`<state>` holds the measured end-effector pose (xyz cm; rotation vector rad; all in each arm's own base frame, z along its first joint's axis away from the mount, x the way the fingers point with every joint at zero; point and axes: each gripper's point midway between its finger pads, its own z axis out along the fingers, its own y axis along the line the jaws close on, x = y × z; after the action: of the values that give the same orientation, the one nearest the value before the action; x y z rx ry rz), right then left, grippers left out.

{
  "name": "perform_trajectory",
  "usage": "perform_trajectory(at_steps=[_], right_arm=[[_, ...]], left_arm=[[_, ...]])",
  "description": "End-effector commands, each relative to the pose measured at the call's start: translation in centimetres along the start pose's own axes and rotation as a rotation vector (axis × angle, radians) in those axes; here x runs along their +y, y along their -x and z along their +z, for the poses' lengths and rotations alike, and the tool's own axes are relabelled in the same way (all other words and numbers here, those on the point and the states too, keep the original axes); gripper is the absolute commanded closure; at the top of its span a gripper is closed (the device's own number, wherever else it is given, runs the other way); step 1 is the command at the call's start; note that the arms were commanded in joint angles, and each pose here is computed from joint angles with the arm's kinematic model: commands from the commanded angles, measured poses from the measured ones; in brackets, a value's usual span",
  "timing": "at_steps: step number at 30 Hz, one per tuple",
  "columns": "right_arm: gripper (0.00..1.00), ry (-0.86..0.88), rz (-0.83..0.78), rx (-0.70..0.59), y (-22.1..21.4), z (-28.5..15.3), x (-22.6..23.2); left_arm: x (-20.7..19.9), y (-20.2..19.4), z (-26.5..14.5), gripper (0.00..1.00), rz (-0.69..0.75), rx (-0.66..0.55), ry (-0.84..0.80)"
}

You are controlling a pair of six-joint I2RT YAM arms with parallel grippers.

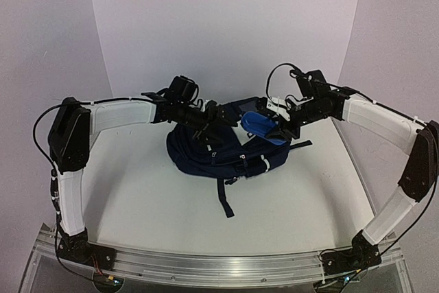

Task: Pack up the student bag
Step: Pick up the personal item from the center of the board.

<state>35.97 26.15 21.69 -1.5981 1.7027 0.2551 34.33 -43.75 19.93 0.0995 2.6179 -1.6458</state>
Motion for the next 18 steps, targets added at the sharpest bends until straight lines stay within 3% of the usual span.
perform_trajectory(at_steps=[1, 11, 18], right_arm=[[0.44, -0.028, -0.03, -0.016, 0.6, -0.5, -0.2], [0.44, -0.023, -0.055, -0.029, 2.4, 1.0, 0.2], [0.45, -0.037, -0.037, -0.044, 3.4, 1.5, -0.2]], left_arm=[[-6.7, 0.1, -3.9, 0.16, 0.155, -0.068, -0.125], [-8.6, -1.2, -1.1, 0.18, 0.184, 0.075, -0.232], [-8.0, -1.2, -0.1, 0.32, 0.163, 0.106, -0.235]])
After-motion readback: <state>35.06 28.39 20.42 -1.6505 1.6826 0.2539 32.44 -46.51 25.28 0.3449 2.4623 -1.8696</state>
